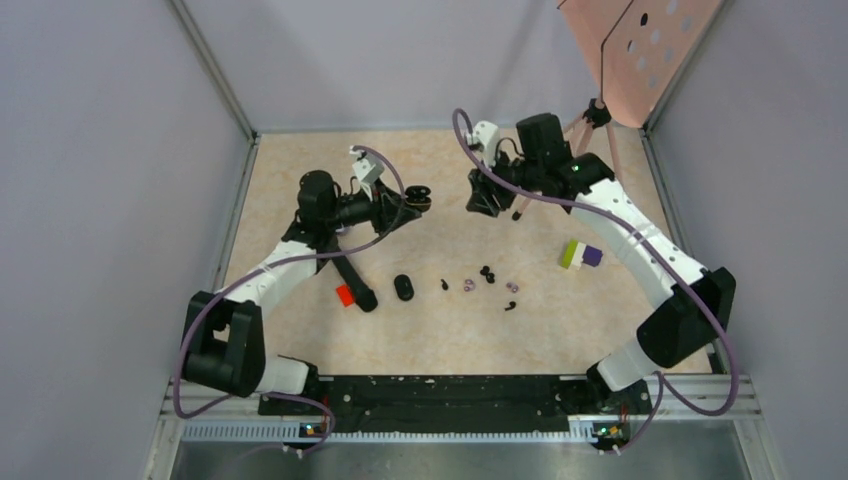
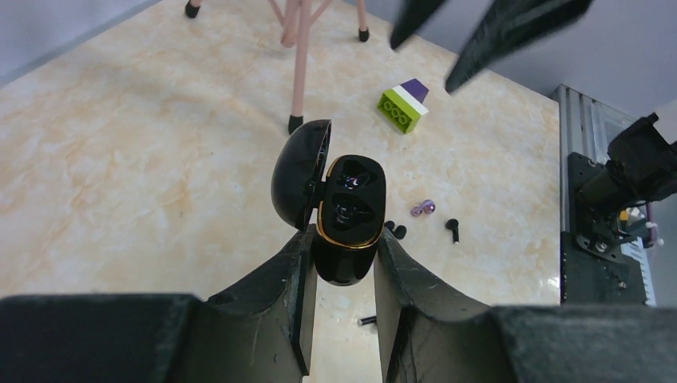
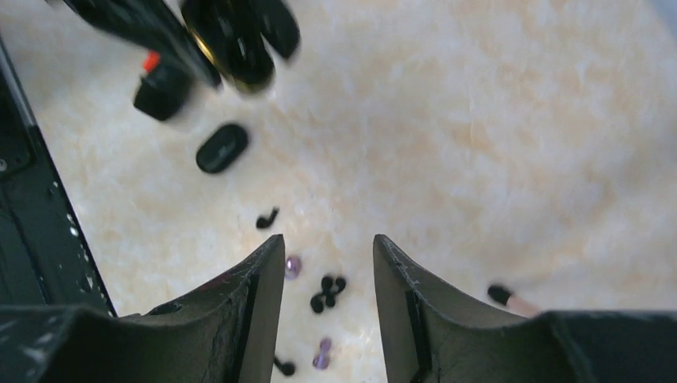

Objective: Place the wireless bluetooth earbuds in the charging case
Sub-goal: Open the charging case, then pick up the earbud from the center of the board.

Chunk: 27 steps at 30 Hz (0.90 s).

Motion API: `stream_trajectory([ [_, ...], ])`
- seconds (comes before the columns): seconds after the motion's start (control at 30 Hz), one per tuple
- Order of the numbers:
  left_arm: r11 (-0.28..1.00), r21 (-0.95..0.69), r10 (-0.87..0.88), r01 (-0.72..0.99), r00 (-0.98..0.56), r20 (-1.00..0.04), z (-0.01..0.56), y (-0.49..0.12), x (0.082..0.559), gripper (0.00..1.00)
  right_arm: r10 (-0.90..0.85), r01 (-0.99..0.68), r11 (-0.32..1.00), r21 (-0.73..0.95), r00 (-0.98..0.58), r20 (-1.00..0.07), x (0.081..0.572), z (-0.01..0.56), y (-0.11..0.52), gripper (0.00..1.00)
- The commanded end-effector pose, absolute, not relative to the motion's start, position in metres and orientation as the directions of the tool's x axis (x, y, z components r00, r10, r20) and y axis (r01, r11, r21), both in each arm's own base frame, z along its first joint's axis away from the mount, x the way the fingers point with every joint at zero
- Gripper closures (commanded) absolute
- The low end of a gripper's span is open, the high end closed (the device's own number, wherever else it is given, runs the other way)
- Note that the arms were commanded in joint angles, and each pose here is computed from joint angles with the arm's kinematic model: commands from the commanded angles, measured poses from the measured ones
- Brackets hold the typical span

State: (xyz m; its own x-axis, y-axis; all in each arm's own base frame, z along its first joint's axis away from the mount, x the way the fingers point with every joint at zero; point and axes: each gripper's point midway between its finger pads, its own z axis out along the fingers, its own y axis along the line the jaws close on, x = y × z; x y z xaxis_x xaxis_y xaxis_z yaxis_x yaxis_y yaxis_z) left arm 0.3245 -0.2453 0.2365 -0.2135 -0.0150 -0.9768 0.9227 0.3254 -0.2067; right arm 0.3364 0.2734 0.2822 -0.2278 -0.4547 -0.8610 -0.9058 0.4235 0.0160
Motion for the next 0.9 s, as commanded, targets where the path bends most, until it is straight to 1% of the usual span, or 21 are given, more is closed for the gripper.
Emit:
stream_trajectory([
  [0.0, 0.426, -0.252, -0.079, 0.869, -0.242, -0.967, 0.251, -0.223, 0.328, 1.00, -0.531, -0.825, 0.565, -0.014, -0.351, -0.771, 0.321, 0.231, 0.223, 0.57],
  [0.13, 0.473, -0.303, -0.113, 0.827, -0.283, -0.952, 0.243, -0.209, 0.329, 1.00, -0.556, -0.780, 0.624, 0.042, -0.481, -0.678, 0.297, 0.176, 0.201, 0.60],
  [0.2, 0.481, -0.307, -0.119, 0.821, -0.285, -0.951, 0.243, -0.207, 0.328, 1.00, -0.579, -0.787, 0.615, 0.051, -0.494, -0.648, 0.288, 0.156, 0.196, 0.61],
  [0.37, 0.491, -0.315, -0.124, 0.812, -0.292, -0.948, 0.245, -0.204, 0.325, 1.00, -0.685, -0.848, 0.530, 0.002, -0.430, -0.588, 0.275, 0.118, 0.183, 0.66],
  [0.43, 0.492, -0.317, -0.120, 0.811, -0.297, -0.947, 0.244, -0.204, 0.323, 1.00, -0.737, -0.886, 0.464, -0.010, -0.379, -0.560, 0.268, 0.107, 0.178, 0.68],
  [0.5, 0.496, -0.320, -0.113, 0.808, -0.305, -0.946, 0.242, -0.203, 0.320, 1.00, -0.781, -0.922, 0.386, -0.017, -0.317, -0.539, 0.258, 0.099, 0.174, 0.72],
  [0.63, 0.502, -0.322, -0.108, 0.803, -0.311, -0.944, 0.241, -0.202, 0.319, 1.00, -0.810, -0.939, 0.343, -0.021, -0.284, -0.513, 0.245, 0.092, 0.166, 0.75],
  [0.7, 0.507, -0.324, -0.108, 0.799, -0.314, -0.943, 0.240, -0.201, 0.319, 1.00, -0.807, -0.925, 0.380, -0.006, -0.328, -0.492, 0.243, 0.088, 0.162, 0.75],
  [0.73, 0.514, -0.325, -0.108, 0.794, -0.316, -0.943, 0.240, -0.201, 0.320, 1.00, -0.783, -0.885, 0.464, 0.029, -0.425, -0.455, 0.244, 0.086, 0.159, 0.73],
  [0.87, 0.539, -0.325, -0.101, 0.777, -0.324, -0.941, 0.237, -0.198, 0.324, 1.00, -0.669, -0.770, 0.615, 0.166, -0.622, -0.406, 0.238, 0.088, 0.170, 0.70],
])
